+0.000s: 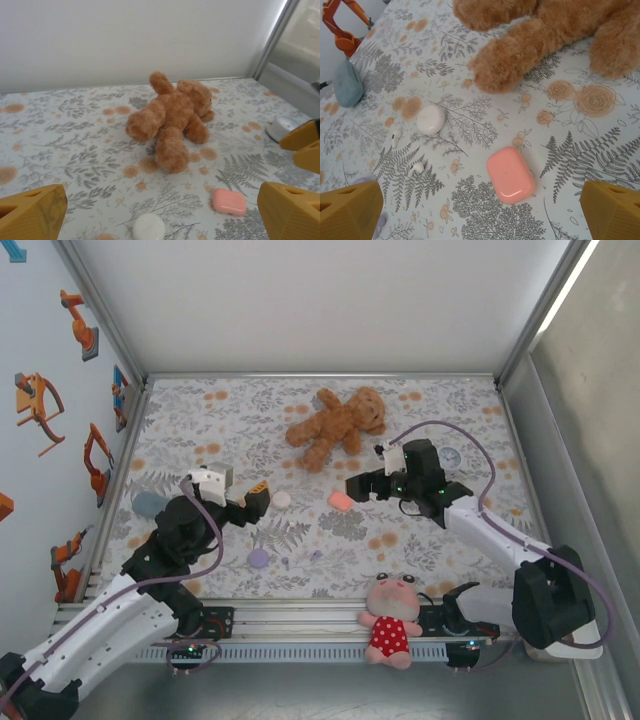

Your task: Insert wireless bluetooth earbuds into charging case

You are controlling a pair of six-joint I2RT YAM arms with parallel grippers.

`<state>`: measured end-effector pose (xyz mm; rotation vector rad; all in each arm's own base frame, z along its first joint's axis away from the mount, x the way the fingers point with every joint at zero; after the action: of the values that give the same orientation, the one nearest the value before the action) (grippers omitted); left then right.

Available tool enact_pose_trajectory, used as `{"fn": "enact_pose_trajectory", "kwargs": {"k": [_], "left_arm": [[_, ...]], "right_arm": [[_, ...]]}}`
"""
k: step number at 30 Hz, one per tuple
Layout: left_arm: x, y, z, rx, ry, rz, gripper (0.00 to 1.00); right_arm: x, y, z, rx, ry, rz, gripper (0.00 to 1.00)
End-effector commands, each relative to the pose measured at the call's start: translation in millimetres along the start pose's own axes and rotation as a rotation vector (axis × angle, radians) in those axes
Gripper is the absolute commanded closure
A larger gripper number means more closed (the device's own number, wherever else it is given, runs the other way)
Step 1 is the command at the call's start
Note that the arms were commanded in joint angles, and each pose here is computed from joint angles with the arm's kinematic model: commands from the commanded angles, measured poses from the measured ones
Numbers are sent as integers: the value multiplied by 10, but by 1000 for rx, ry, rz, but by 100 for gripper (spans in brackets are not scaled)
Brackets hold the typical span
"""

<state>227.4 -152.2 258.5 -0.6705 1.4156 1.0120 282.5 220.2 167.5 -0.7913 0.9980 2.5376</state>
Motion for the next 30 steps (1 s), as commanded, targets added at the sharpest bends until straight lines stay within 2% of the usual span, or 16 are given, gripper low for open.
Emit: {"fn": "enact_pose_trajectory", "kwargs": {"k": [1, 10, 18, 22, 30], "left_arm": [[4, 40, 230, -103, 9, 62, 4], [148, 176, 727, -232, 130, 140, 4], [184, 404, 1114, -347, 189, 192, 4], [259, 414, 1177, -362, 223, 210, 4], [322, 412, 1180, -358, 241, 221, 4]], "right_arm": [[35, 41, 175, -8, 48, -35, 0], [399, -51, 748, 3, 287, -13, 0], [854, -358, 1112, 19, 442, 60, 0], [1112, -605, 1273, 42, 494, 152, 0], [1568, -1044, 1547, 225, 513, 406, 6]]}}
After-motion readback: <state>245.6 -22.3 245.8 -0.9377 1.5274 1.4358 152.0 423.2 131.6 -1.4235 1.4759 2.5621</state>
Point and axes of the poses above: each hand's point on the last joint's axis, 136 mm out from that joint toward the fingers, its own y axis back along the fingers, its own z axis along the line the jaws close on, x = y × z, the point moved 1 cm from there along y, back along the fingers, and after that the axes turned 14 degrees about -y, right-handed, at the moved point
